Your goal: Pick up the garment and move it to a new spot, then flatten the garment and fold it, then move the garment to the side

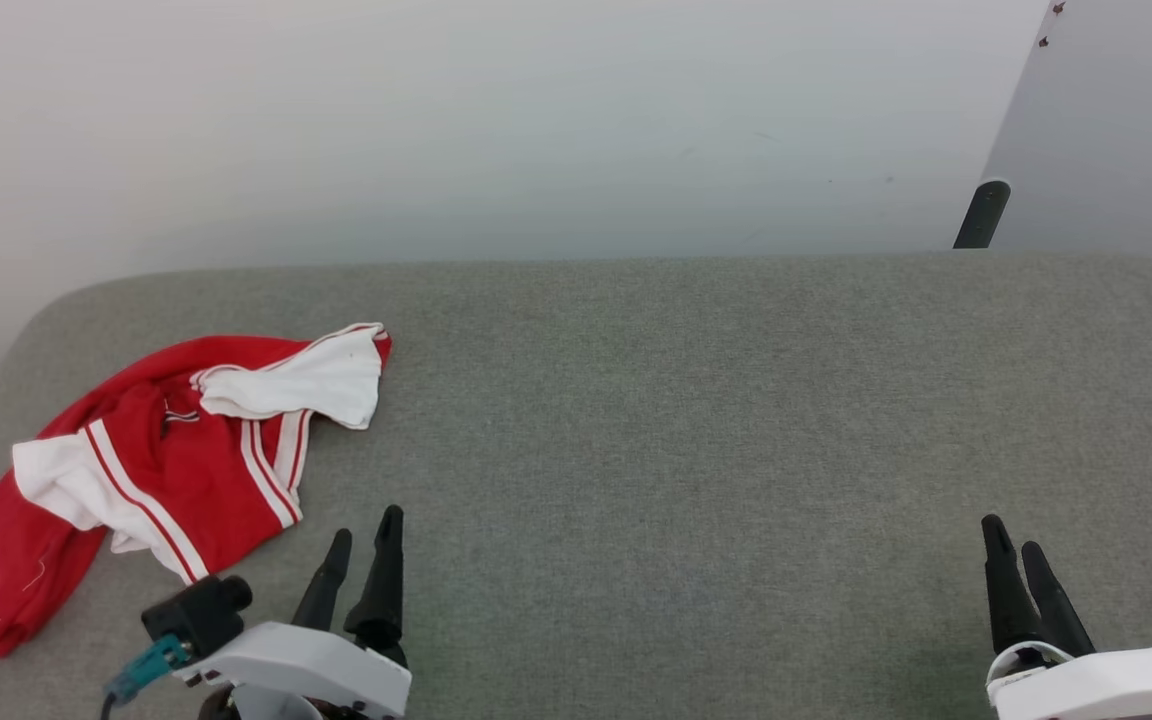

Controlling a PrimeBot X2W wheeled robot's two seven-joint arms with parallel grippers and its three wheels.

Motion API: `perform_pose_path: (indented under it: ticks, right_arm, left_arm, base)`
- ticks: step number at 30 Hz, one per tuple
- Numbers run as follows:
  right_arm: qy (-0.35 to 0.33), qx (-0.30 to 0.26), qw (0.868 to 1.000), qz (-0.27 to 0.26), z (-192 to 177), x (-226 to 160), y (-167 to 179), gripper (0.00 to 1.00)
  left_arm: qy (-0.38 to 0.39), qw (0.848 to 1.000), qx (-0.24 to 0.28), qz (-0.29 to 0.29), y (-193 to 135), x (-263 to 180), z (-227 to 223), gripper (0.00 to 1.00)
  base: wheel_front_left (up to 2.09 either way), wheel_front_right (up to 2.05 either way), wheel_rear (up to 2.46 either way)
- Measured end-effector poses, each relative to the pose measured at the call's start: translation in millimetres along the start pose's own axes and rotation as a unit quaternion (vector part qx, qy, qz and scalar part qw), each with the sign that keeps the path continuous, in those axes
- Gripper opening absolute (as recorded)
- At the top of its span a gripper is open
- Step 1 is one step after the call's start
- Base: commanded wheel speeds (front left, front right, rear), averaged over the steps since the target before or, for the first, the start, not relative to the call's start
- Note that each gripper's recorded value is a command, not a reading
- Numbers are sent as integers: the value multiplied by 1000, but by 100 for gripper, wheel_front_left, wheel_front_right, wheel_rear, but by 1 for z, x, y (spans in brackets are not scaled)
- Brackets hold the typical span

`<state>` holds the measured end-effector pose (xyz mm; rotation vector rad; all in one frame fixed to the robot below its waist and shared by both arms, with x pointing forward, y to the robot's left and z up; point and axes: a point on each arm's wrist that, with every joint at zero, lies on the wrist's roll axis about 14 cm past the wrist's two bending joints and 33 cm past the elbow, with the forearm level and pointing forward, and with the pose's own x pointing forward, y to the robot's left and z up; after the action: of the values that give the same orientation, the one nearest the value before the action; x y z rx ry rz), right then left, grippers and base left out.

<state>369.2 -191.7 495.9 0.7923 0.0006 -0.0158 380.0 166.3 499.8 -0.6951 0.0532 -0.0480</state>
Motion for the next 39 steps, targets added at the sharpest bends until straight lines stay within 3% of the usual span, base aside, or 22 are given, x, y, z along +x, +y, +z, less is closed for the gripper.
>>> perform_pose_path:
  ticks: [11, 39]
  right_arm:
    - [-2, -106, 994, 17, -1, -2, 7, 100]
    - [-33, -242, 968, 53, 8, -5, 26, 100]
  left_arm:
    - [-21, 992, 124, -23, -13, -1, 9, 100]
    - [-75, 957, 275, -57, -33, -6, 28, 100]
  base:
    - [0, 0, 0]
    - [0, 0, 0]
